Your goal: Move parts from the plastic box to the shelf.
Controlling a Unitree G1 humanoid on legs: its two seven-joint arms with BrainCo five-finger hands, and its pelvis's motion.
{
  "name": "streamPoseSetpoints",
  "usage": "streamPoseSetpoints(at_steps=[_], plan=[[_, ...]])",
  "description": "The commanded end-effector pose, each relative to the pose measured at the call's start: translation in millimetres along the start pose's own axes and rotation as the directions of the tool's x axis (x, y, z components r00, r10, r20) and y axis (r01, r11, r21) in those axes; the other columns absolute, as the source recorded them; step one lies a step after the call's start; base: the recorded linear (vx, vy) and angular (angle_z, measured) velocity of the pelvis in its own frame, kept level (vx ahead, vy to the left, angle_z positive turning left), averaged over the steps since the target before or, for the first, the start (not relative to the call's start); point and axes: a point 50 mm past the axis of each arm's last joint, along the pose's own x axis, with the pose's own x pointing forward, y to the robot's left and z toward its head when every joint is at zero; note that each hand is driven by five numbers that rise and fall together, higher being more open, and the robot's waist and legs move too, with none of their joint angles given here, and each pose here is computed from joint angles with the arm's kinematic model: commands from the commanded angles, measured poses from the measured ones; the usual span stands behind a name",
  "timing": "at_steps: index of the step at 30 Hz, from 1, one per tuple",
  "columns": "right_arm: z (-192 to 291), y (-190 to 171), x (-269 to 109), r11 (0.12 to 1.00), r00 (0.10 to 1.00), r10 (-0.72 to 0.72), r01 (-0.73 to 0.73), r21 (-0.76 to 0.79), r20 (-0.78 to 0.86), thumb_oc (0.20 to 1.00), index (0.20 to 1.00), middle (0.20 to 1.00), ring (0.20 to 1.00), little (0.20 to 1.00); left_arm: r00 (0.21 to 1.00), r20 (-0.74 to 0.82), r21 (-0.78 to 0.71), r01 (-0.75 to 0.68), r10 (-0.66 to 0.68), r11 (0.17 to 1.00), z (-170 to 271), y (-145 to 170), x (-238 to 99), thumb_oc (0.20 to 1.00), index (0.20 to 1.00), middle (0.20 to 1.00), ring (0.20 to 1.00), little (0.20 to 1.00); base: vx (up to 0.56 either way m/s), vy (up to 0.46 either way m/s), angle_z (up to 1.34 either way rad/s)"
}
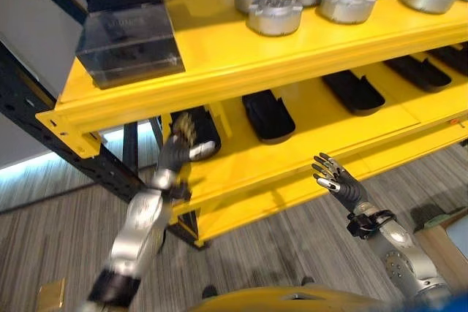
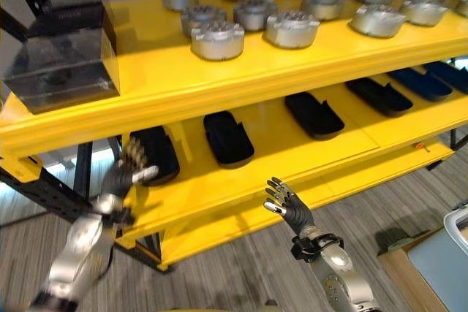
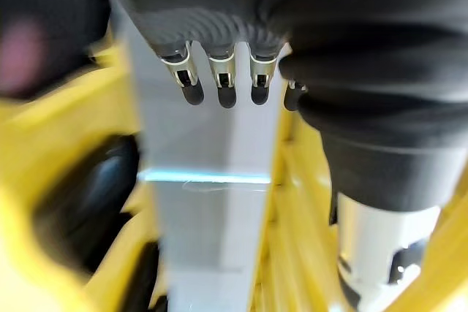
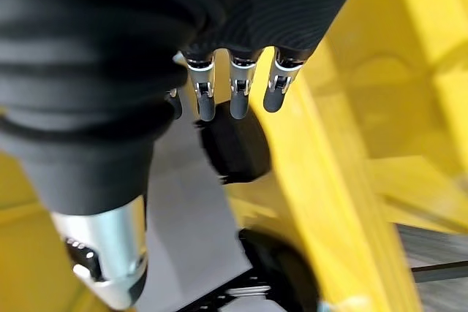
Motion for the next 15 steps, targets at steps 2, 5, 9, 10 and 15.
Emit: streamPoseSetpoints(at_steps=[2, 5, 9, 10, 15], plan=[[20.8, 7.5, 8.2, 0.997, 0.993, 0.039, -0.031, -0.075, 0.108, 1.0, 1.0, 1.0, 1.0, 1.0, 0.998, 0.04, -0.075, 0.052, -0.049, 0.996, 8.5, 6.5, 11.3, 1.0, 1.0, 1.0, 1.0, 1.0, -0.02, 0.048, 0.03], [17.8, 8.0, 7.8, 0.991, 0.995, 0.031, -0.018, -0.13, 0.1, 1.0, 1.0, 1.0, 1.0, 1.0, 0.999, -0.044, -0.107, 0.01, -0.015, 0.994, -12.7, 8.1, -1.6, 1.0, 1.0, 1.0, 1.0, 1.0, -0.01, 0.024, 0.02], [8.0, 9.9, 10.5, 0.996, 0.997, 0.004, 0.003, -0.086, 0.082, 1.0, 1.0, 1.0, 1.0, 1.0, 0.995, -0.104, -0.125, -0.005, -0.008, 0.992, -25.8, 7.6, -10.6, 1.0, 1.0, 1.0, 1.0, 1.0, 0.0, 0.022, 0.05], [6.1, 11.7, 11.9, 0.997, 0.997, 0.007, -0.002, -0.077, 0.077, 1.0, 1.0, 1.0, 1.0, 1.0, 0.994, -0.113, -0.131, -0.012, -0.002, 0.991, -28.6, 7.4, -11.5, 1.0, 1.0, 1.0, 1.0, 1.0, 0.0, 0.054, 0.15], [0.4, 20.1, 15.9, 0.998, 0.998, 0.026, -0.023, -0.05, 0.059, 1.0, 1.0, 1.0, 1.0, 1.0, 0.988, -0.15, -0.158, -0.058, 0.034, 0.986, -39.1, 8.5, -13.5, 1.0, 1.0, 1.0, 1.0, 1.0, 0.0, 0.018, 0.08]])
